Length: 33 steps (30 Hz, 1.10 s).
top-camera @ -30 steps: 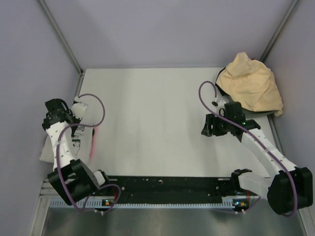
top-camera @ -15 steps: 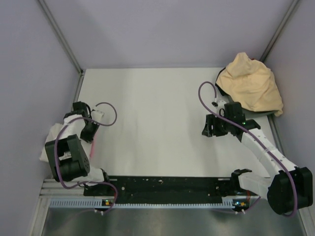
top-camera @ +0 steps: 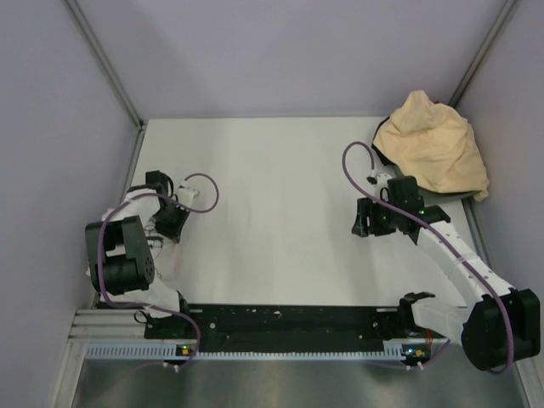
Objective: Fold and stack the t-shirts
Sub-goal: Put the neatly folded tshirt into the corner of the board with the left arm
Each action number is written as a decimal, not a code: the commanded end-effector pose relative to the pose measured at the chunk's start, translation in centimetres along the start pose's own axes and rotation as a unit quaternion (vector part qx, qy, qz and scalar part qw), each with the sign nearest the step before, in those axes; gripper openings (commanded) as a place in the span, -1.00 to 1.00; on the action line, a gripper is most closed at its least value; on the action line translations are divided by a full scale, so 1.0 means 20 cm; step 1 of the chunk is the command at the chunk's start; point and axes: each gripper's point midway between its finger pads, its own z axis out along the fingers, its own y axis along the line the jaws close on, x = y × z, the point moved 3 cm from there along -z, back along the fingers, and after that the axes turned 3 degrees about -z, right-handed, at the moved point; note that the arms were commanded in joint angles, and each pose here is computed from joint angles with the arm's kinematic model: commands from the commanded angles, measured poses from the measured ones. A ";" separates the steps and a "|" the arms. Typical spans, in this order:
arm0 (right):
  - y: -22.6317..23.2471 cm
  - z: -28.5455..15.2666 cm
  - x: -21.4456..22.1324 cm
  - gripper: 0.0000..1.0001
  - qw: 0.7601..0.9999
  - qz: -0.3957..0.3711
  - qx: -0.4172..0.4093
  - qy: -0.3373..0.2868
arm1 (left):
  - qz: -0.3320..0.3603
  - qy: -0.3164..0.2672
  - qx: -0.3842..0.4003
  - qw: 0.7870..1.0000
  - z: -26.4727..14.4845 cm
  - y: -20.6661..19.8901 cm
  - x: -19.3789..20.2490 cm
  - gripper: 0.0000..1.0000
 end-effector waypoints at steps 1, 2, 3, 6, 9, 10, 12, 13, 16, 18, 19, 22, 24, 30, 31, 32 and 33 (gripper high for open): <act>-0.01 -0.04 -0.11 0.14 0.999 -0.013 0.009 -0.029 | -0.019 -0.035 0.040 0.998 -0.03 -0.06 -0.09 -0.83; -0.01 -0.04 -0.11 0.14 0.999 -0.013 0.009 -0.028 | -0.021 -0.037 0.042 0.998 -0.04 -0.06 -0.10 -0.65; -0.01 -0.03 -0.11 0.14 1.000 -0.013 0.010 -0.026 | -0.023 -0.042 0.042 0.998 -0.07 -0.07 -0.11 -0.52; -0.01 -0.03 -0.11 0.14 1.000 -0.013 0.009 -0.024 | -0.022 -0.065 0.024 0.997 -0.20 -0.05 -0.15 -0.33; -0.01 -0.03 -0.11 0.14 1.000 -0.013 0.008 -0.023 | -0.029 -0.103 -0.026 0.994 -0.40 0.05 -0.18 -0.28; -0.01 -0.03 -0.11 0.14 1.000 -0.014 0.007 -0.025 | -0.033 -0.111 -0.052 0.992 -0.46 0.10 -0.17 -0.28; -0.01 -0.03 -0.11 0.14 1.000 -0.013 0.006 -0.024 | -0.052 -0.115 -0.103 0.987 -0.54 0.22 -0.10 -0.32; -0.01 -0.03 -0.11 0.14 1.000 -0.014 0.006 -0.024 | -0.062 -0.110 -0.121 0.985 -0.55 0.28 -0.05 -0.40; -0.01 -0.03 -0.11 0.14 1.000 -0.015 0.007 -0.026 | -0.115 -0.069 -0.161 0.978 -0.54 0.47 0.17 -0.65; 0.00 -0.03 -0.11 0.14 1.000 -0.014 0.006 -0.025 | -0.140 -0.038 -0.180 0.973 -0.51 0.56 0.32 -0.74; -0.01 -0.03 -0.12 0.14 1.000 -0.014 0.006 -0.026 | -0.152 -0.024 -0.187 0.970 -0.49 0.59 0.38 -0.79; 0.00 -0.03 -0.12 0.14 1.000 -0.015 0.005 -0.027 | -0.175 0.005 -0.209 0.962 -0.44 0.67 0.54 -0.85; 0.00 -0.03 -0.12 0.14 1.000 -0.015 0.005 -0.027 | -0.184 0.025 -0.223 0.957 -0.39 0.71 0.63 -0.85; 0.00 -0.03 -0.12 0.14 0.999 -0.016 0.005 -0.028 | -0.211 0.056 -0.229 0.949 -0.27 0.77 0.80 -0.80; 0.00 -0.04 -0.12 0.14 0.999 -0.016 0.006 -0.027 | -0.213 0.055 -0.227 0.949 -0.26 0.78 0.79 -0.77; 0.00 -0.04 -0.12 0.14 0.999 -0.016 0.006 -0.028 | -0.214 0.050 -0.221 0.950 -0.26 0.78 0.78 -0.72; 0.00 -0.04 -0.12 0.14 0.999 -0.016 0.006 -0.027 | -0.211 0.038 -0.220 0.952 -0.29 0.79 0.76 -0.67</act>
